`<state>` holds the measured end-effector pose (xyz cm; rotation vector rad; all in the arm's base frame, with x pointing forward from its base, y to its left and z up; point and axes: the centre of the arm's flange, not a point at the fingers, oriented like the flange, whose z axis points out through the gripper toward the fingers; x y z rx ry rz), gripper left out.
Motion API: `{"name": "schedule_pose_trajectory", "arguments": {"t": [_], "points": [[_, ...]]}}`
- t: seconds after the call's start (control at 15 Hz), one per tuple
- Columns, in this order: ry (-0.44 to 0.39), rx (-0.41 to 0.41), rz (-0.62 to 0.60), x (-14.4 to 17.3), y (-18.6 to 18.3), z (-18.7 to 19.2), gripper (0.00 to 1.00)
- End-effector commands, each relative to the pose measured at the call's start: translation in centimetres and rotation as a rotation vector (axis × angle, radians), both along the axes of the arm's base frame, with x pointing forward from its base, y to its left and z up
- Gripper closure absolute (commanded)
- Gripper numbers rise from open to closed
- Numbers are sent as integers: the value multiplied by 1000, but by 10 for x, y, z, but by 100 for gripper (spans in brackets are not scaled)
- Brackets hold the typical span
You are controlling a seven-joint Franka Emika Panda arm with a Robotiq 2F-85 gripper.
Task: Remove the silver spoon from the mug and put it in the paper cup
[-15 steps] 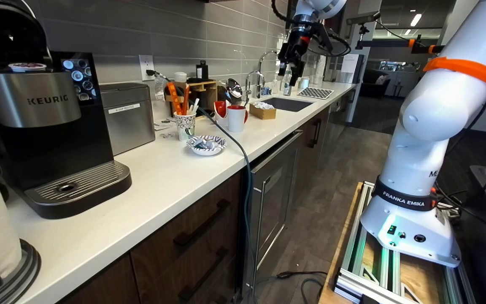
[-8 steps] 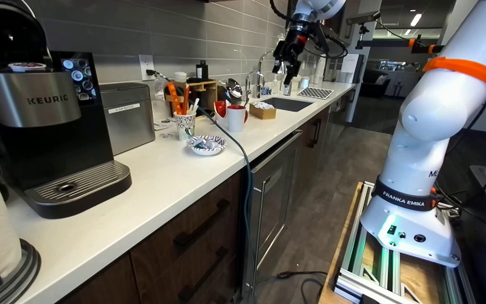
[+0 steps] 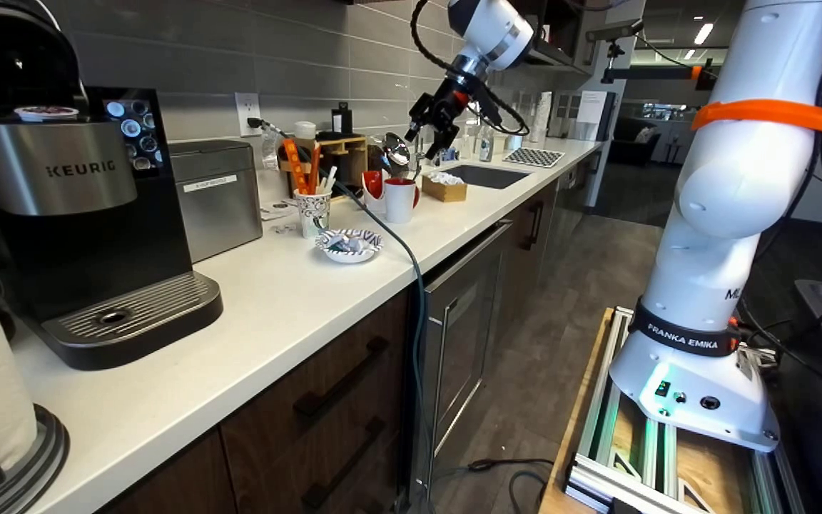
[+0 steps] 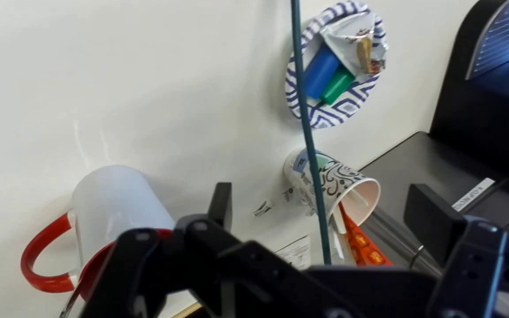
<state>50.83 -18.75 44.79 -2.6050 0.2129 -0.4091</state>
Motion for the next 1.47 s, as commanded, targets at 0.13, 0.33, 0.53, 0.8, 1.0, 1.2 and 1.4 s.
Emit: {"name": "schedule_pose_trajectory", "arguments": {"t": [0.13, 0.33, 0.53, 0.8, 1.0, 1.2, 1.4], "points": [[56, -215, -11, 45, -62, -7, 0], [110, -250, -27, 41, -103, -10, 0], [103, -221, -33, 28, -101, -13, 0], [94, -226, -158, 49, -96, -22, 0], [76, -258, -273, 63, -97, -28, 0], [109, -258, -325, 72, -97, -39, 0], [157, -222, -330, 78, -95, -51, 12]]}}
